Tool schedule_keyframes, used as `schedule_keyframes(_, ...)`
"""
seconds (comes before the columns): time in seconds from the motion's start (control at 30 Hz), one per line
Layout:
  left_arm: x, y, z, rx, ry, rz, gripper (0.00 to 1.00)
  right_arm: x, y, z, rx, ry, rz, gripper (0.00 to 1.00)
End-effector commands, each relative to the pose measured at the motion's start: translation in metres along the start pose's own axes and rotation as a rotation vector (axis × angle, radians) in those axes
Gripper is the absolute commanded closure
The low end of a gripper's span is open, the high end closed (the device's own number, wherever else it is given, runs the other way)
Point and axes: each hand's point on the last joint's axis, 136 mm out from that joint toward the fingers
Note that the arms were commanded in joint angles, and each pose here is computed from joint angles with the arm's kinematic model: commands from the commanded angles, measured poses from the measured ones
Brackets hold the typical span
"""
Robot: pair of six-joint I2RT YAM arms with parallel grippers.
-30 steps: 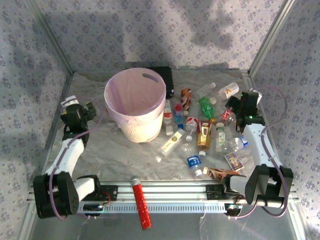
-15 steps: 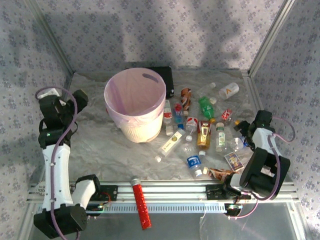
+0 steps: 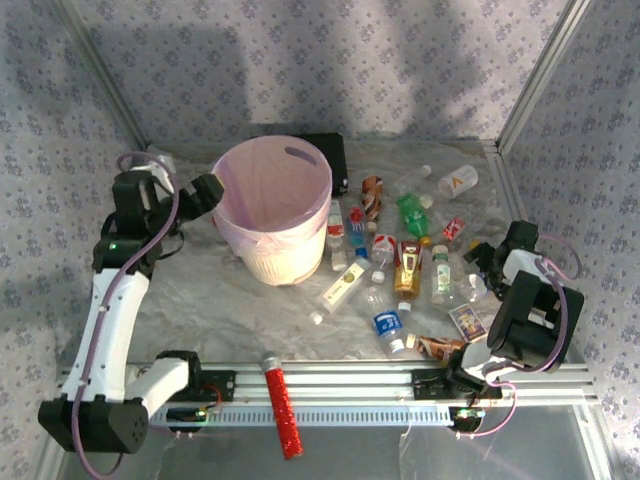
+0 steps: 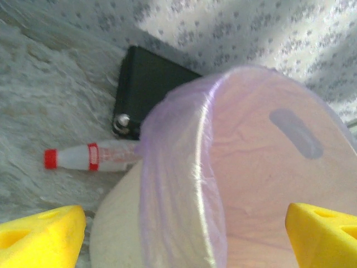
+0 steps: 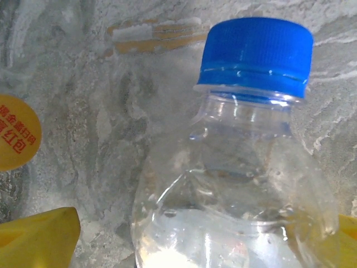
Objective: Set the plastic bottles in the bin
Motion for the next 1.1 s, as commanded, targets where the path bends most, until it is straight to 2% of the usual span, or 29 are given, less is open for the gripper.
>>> schedule_keyframes(0.0,-0.006,-0.022,-0.001,-0.062,0.032,-0.013,0.09,-0.004,0.008,-0.007,0.016,0.026,0.013,0.08)
schedule_keyframes(0.33,-0.018,-0.014,-0.016,-0.023,0.058,-0.022,0.18,-0.008,0.013,0.003,0.018,0.023,0.048,0.3)
schedule_keyframes(0.5,-0.021,-0.01,-0.02,-0.011,0.068,-0.025,0.24,0.0,0.021,0.027,0.036,-0.02,0.073,0.33)
schedule_keyframes(0.63,-0.023,-0.007,-0.024,-0.003,0.073,-0.028,0.26,0.011,0.035,0.056,0.074,-0.079,0.095,0.35)
schedule_keyframes(0.8,-0.027,-0.003,-0.031,0.009,0.088,-0.034,0.29,0.032,0.069,0.108,0.158,-0.207,0.151,0.37)
schedule_keyframes(1.07,-0.031,-0.002,-0.037,0.014,0.105,-0.049,0.32,0.053,0.153,0.202,0.324,-0.364,0.327,0.37)
Point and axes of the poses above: each hand's point on the last joint's axis, 136 mm out from that joint toward the fingers, its own z axis back along the fingers, its own y axis along the line the jaws close on, x = y × z, and after that the axes turned 14 degrees about z, right-handed
